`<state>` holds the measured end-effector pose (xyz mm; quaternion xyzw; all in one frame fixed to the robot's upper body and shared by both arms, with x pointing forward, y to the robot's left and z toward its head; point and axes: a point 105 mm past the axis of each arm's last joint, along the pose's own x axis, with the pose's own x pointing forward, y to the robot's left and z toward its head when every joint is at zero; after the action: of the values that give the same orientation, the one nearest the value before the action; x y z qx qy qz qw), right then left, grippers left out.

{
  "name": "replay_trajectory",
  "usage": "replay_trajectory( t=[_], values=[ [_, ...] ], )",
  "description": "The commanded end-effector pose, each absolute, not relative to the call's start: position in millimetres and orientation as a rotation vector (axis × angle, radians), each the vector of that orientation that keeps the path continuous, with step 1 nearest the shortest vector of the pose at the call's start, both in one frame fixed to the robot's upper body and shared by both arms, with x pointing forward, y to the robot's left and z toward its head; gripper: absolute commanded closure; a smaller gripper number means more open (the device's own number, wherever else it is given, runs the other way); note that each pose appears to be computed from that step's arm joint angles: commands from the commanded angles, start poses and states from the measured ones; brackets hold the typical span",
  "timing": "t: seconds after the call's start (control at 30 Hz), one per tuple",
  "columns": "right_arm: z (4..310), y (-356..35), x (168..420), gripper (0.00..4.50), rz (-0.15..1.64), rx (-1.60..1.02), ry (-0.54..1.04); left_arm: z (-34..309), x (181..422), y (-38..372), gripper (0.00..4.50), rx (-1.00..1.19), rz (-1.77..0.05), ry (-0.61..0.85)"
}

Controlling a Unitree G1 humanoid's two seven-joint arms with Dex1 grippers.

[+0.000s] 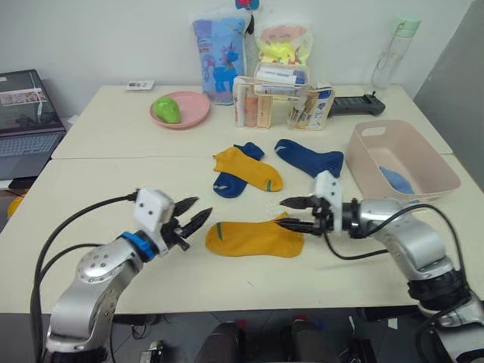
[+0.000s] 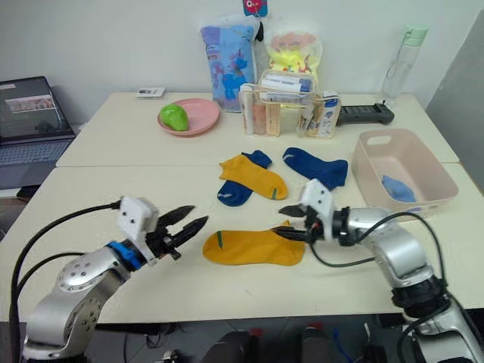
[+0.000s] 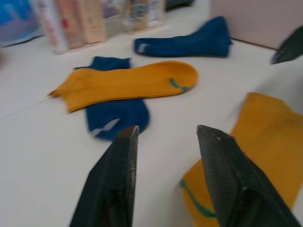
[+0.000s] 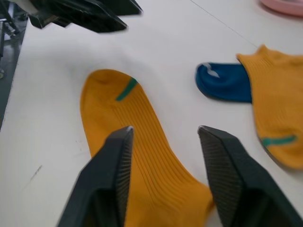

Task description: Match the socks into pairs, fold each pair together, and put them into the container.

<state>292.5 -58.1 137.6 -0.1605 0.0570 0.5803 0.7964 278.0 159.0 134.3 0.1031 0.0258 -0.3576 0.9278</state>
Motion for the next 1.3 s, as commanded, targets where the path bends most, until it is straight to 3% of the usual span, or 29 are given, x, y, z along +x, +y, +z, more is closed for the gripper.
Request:
replay_trajectory(
  t=[0.03, 0.13, 0.47, 0.67, 0.93, 1.07, 1.3],
  values=[
    [132, -42, 295, 3.38, 1.222, -0.408, 0.056, 125, 281, 148, 3.65, 0.259, -0.799, 0.053],
    [108, -41, 307, 4.46, 1.135, -0.437, 0.102, 105, 284, 136, 4.5, 0.32, -0.862, 0.093],
    [69, -88, 313, 4.46, 0.989, -0.511, 0.205, 64, 288, 150, 4.5, 0.358, -0.78, 0.174],
    [79, -105, 304, 4.46, 0.962, -0.463, 0.191, 74, 287, 164, 4.5, 0.354, -0.75, 0.121],
    [109, -77, 286, 4.46, 1.117, -0.344, 0.064, 105, 275, 148, 4.5, 0.323, -0.875, 0.03],
    [85, -73, 280, 4.46, 1.184, -0.441, 0.179, 82, 256, 150, 4.5, 0.385, -0.983, 0.177],
    [67, -96, 277, 4.46, 1.164, -0.533, 0.302, 65, 259, 166, 4.5, 0.414, -0.923, 0.251]
  ],
)
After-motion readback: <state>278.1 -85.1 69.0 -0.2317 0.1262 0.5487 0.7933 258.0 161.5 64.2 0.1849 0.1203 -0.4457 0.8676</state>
